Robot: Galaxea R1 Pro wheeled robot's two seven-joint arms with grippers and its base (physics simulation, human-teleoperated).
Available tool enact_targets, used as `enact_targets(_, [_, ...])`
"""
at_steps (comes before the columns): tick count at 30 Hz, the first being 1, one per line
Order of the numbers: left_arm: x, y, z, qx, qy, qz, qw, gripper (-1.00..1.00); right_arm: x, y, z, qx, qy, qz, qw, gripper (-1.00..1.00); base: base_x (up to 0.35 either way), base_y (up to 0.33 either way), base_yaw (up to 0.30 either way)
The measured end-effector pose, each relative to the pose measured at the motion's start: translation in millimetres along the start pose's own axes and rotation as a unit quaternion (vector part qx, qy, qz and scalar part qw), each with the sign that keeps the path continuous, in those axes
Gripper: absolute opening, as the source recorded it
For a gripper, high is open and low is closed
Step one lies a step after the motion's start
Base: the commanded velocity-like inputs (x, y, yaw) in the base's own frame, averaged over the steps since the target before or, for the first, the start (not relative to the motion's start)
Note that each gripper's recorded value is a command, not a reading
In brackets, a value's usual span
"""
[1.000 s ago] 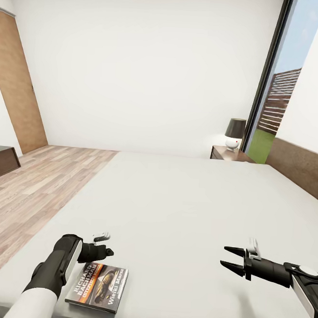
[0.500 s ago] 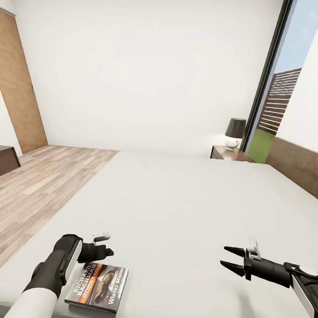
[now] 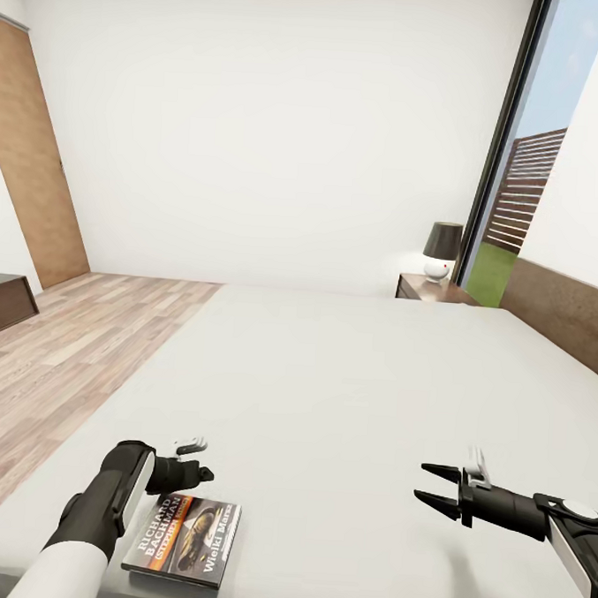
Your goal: In the bedroom, move the book from the bed onto either nightstand, and place the two sandals side by side next to the bed.
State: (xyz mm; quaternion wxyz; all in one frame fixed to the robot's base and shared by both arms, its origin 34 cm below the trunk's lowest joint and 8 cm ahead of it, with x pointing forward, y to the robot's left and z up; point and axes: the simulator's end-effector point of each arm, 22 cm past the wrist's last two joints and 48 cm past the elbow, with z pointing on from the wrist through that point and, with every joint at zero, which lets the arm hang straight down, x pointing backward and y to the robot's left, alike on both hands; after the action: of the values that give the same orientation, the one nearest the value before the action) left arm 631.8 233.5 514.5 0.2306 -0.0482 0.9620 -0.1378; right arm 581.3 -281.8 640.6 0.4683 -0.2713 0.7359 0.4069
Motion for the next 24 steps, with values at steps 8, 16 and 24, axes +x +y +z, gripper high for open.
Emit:
enact_targets(8, [0.3, 0.0, 0.3, 0.000, 0.001, 0.000, 1.0000, 1.00, 0.3, -0.1, 0.1, 0.000, 0.000, 0.000, 1.0000, 1.00, -0.097, 0.000, 0.000])
enact_targets(16, [0.3, 0.0, 0.1, 0.000, 0.001, 0.000, 1.0000, 1.00, 0.3, -0.1, -0.1, 0.000, 0.000, 0.000, 1.0000, 1.00, -0.031, 0.000, 0.000])
enact_targets(24, [0.2, 0.0, 0.1, 0.000, 0.000, 0.000, 1.0000, 1.00, 0.3, -0.1, 0.0, 0.000, 0.000, 0.000, 1.0000, 1.00, -0.001, 0.000, 0.000])
